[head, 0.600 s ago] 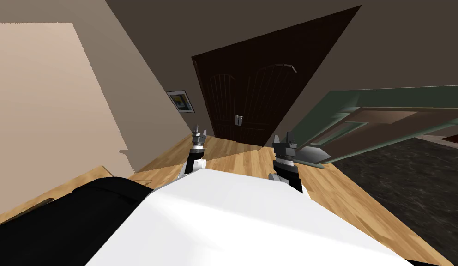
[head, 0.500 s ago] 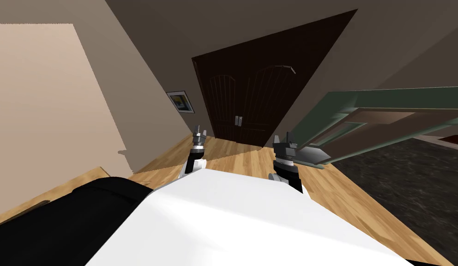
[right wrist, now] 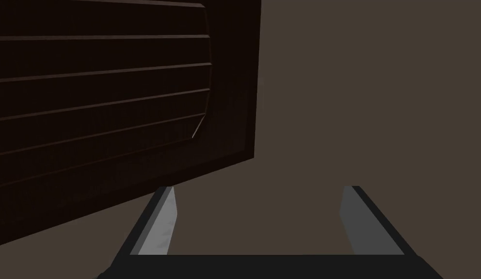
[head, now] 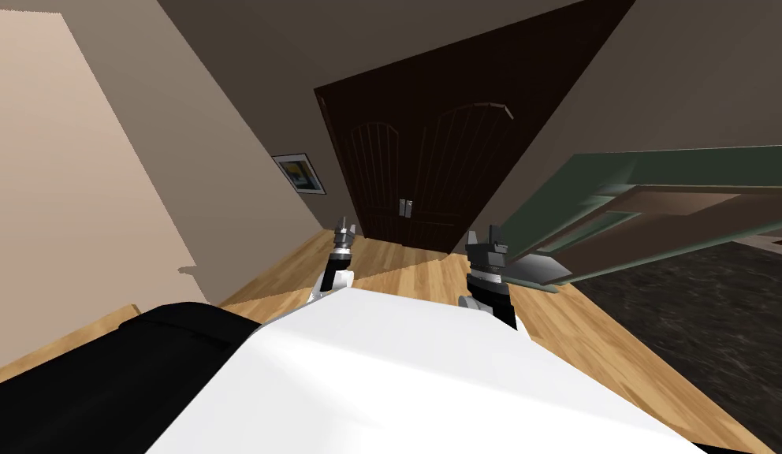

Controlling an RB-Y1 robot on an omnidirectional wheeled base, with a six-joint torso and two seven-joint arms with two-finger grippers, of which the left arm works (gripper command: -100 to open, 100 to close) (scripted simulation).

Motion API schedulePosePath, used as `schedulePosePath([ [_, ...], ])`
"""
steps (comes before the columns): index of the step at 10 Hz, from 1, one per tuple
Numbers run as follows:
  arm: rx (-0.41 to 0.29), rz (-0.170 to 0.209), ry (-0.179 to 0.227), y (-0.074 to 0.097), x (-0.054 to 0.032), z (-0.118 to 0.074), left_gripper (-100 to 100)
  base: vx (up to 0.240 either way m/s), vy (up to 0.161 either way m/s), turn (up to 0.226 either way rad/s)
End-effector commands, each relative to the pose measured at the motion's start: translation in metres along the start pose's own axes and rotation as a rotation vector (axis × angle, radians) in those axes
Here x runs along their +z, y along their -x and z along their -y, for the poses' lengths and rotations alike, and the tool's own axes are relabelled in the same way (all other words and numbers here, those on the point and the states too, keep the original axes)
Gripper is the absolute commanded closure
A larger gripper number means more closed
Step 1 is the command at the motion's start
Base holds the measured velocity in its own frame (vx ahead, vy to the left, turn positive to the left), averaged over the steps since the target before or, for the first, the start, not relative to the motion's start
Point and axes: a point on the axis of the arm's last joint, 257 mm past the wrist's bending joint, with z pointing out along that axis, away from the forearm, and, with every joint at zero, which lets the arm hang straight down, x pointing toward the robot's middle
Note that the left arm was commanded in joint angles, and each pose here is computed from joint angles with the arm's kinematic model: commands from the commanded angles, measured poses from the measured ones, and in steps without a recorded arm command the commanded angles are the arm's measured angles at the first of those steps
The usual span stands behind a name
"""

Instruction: Pull the door open

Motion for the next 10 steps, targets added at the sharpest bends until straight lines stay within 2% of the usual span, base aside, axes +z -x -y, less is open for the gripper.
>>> schedulePosePath([
  [1, -0.001, -0.004, 0.021, -0.001, -0.0019, -0.012, -100, 0.161, -0.022, -0.028],
  [5, -0.003, -0.014, 0.081, -0.002, -0.0026, -0.045, -100, 0.139, -0.029, -0.031],
  [9, -0.005, -0.02, 0.127, -0.002, -0.0039, -0.07, -100, 0.109, -0.022, -0.029],
  [10, -0.006, -0.022, 0.15, -0.003, -0.0048, -0.082, -100, 0.127, -0.018, -0.045],
])
